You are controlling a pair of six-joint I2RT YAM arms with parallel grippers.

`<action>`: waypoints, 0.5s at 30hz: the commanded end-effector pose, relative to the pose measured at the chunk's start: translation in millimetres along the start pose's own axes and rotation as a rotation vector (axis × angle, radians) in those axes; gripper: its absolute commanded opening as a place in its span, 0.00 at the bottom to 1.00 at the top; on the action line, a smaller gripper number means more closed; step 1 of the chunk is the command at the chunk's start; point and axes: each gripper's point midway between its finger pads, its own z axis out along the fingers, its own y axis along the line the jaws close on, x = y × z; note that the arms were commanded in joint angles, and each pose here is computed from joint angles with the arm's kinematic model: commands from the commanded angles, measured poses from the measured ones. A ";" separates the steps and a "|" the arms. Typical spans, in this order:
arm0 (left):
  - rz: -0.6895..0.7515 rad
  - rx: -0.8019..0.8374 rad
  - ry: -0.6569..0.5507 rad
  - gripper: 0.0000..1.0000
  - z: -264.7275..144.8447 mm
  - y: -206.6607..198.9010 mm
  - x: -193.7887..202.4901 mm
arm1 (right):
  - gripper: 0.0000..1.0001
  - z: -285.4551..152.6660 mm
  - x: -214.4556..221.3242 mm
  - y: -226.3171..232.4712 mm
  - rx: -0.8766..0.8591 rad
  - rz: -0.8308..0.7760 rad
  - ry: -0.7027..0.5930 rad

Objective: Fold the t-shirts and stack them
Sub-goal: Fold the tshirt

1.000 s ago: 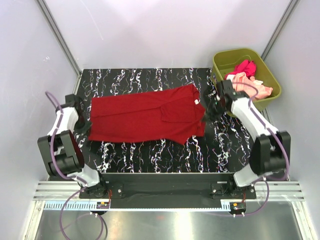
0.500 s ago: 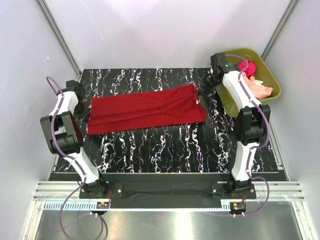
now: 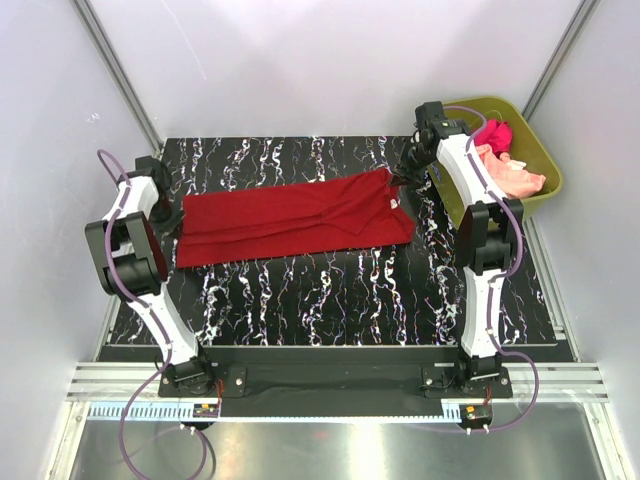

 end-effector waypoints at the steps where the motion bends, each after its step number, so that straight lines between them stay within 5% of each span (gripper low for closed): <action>1: -0.011 0.058 -0.026 0.00 -5.0 -19.8 -15.6 | 0.00 -8.2 -17.1 -2.1 -0.001 -0.018 -0.038; 15: -0.005 0.048 -0.008 0.00 5.8 -26.8 -18.1 | 0.00 12.1 -20.8 -9.1 -0.010 0.002 -0.013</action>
